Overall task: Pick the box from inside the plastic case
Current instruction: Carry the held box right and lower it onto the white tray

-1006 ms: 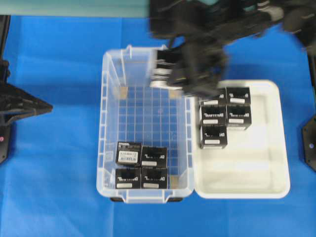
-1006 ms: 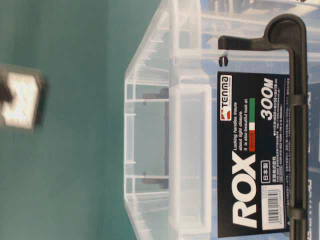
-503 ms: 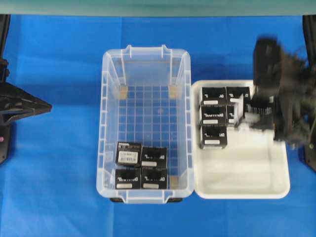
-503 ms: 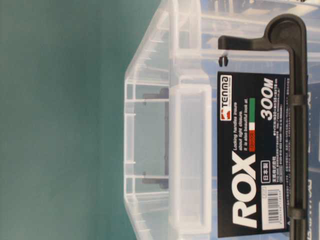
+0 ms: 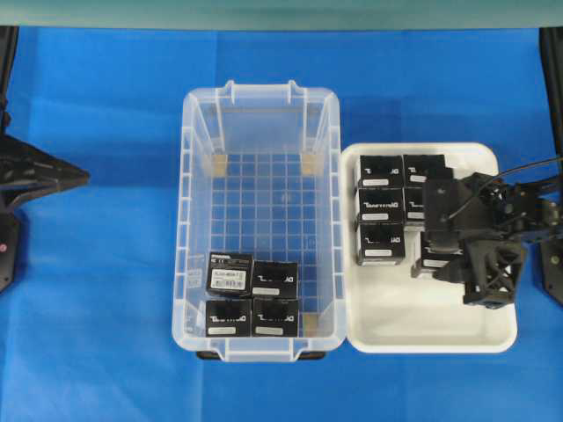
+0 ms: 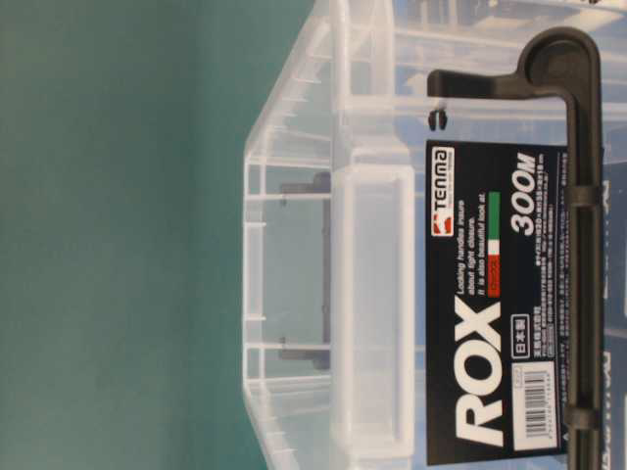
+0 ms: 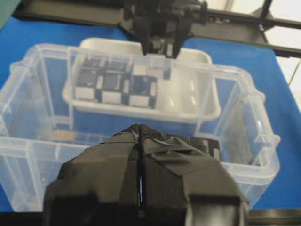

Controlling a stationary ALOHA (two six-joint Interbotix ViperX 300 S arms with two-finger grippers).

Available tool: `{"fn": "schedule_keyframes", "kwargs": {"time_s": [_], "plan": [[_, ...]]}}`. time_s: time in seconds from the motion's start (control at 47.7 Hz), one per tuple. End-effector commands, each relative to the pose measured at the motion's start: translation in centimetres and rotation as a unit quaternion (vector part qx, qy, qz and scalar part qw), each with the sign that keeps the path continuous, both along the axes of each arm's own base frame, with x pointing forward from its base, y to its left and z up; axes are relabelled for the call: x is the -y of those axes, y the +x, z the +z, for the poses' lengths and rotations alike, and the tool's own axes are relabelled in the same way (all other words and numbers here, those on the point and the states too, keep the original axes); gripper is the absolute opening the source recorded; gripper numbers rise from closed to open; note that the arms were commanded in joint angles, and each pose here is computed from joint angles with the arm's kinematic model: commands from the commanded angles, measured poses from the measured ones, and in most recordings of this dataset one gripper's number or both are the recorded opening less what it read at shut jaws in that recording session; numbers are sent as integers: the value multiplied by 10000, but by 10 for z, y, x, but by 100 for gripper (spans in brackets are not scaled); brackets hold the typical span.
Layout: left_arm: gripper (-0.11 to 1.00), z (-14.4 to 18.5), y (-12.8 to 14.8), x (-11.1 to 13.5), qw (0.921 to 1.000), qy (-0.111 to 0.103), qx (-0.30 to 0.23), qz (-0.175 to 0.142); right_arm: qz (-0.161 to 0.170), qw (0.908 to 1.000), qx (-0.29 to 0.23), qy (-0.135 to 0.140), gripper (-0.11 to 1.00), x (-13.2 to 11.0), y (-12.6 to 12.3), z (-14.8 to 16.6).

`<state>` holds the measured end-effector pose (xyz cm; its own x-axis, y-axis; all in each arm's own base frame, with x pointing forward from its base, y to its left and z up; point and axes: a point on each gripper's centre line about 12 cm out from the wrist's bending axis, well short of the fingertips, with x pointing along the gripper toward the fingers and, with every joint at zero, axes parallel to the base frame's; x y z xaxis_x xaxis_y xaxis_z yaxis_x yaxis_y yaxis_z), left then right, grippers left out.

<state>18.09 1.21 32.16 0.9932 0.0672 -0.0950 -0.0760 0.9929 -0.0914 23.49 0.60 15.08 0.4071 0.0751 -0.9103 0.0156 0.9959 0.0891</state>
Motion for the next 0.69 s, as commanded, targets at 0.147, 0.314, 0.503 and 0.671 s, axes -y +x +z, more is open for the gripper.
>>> {"fn": "schedule_keyframes", "kwargs": {"time_s": [0.147,0.314,0.503,0.671], "plan": [[-6,15,2,-1,9998,36,190,15,193,9991,-109,-356,61,6,11,-23],[-6,13,4,-1,9999,25,137,15,138,9990,-196,-373,61,10,10,-29],[-6,13,4,-1,9999,17,137,16,11,9991,-209,-366,61,16,11,-28],[-6,13,4,-1,9999,17,137,16,4,9991,-224,-352,61,16,13,-24]]}}
